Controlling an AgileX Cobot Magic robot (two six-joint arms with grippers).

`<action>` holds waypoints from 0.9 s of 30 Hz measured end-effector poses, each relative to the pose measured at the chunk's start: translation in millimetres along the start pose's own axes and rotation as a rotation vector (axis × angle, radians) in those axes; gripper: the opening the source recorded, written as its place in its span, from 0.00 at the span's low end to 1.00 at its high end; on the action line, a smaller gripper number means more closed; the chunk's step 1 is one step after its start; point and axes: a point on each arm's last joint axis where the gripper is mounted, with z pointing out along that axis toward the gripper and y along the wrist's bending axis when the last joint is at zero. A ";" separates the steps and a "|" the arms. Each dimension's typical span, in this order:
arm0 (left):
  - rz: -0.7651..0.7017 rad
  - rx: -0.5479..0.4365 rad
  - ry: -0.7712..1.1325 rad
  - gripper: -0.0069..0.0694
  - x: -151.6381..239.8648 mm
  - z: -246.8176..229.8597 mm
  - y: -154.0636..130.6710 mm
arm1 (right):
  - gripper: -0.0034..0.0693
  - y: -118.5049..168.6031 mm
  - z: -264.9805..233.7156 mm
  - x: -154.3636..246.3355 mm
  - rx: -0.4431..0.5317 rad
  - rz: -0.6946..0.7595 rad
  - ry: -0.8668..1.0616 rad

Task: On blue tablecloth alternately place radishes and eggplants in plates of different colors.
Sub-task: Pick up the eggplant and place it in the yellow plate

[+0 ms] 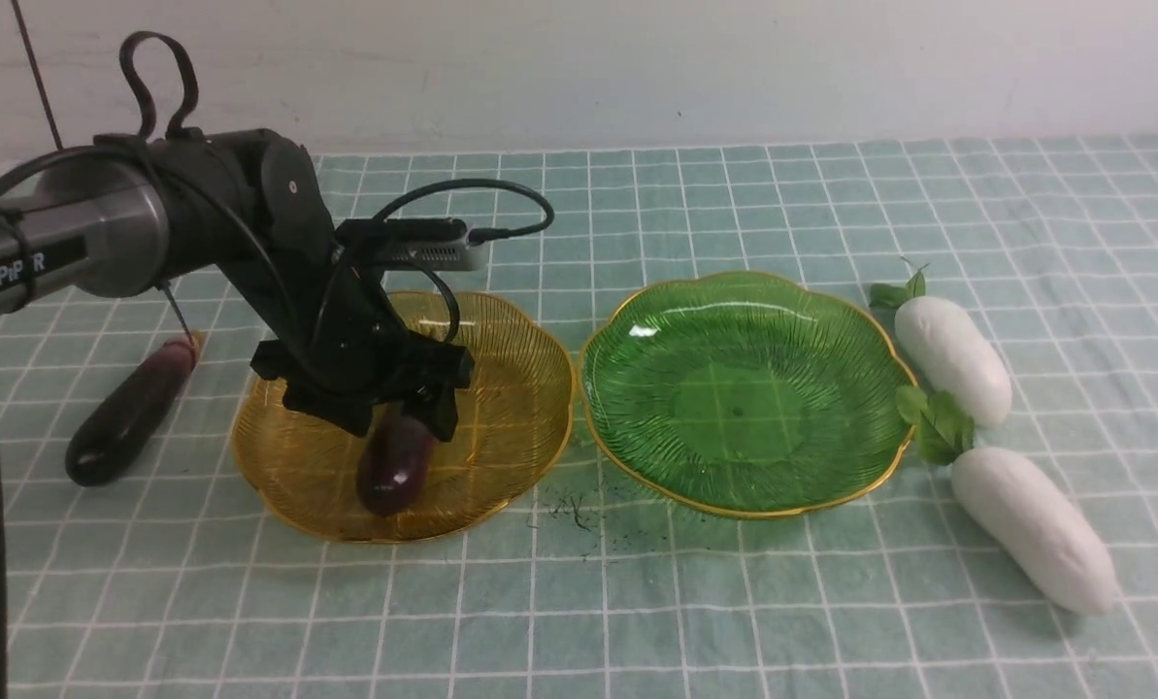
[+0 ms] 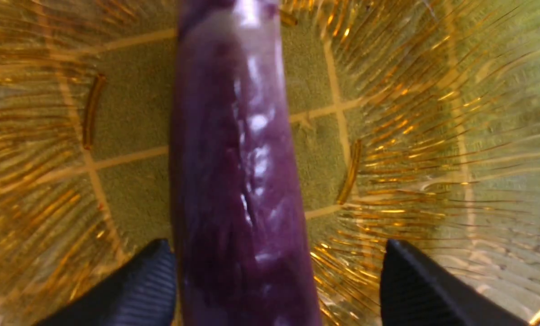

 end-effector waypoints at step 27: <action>-0.265 -0.259 0.117 0.13 -4.9 -61.4 174.9 | 0.03 0.9 0.0 0.1 -0.010 0.010 0.001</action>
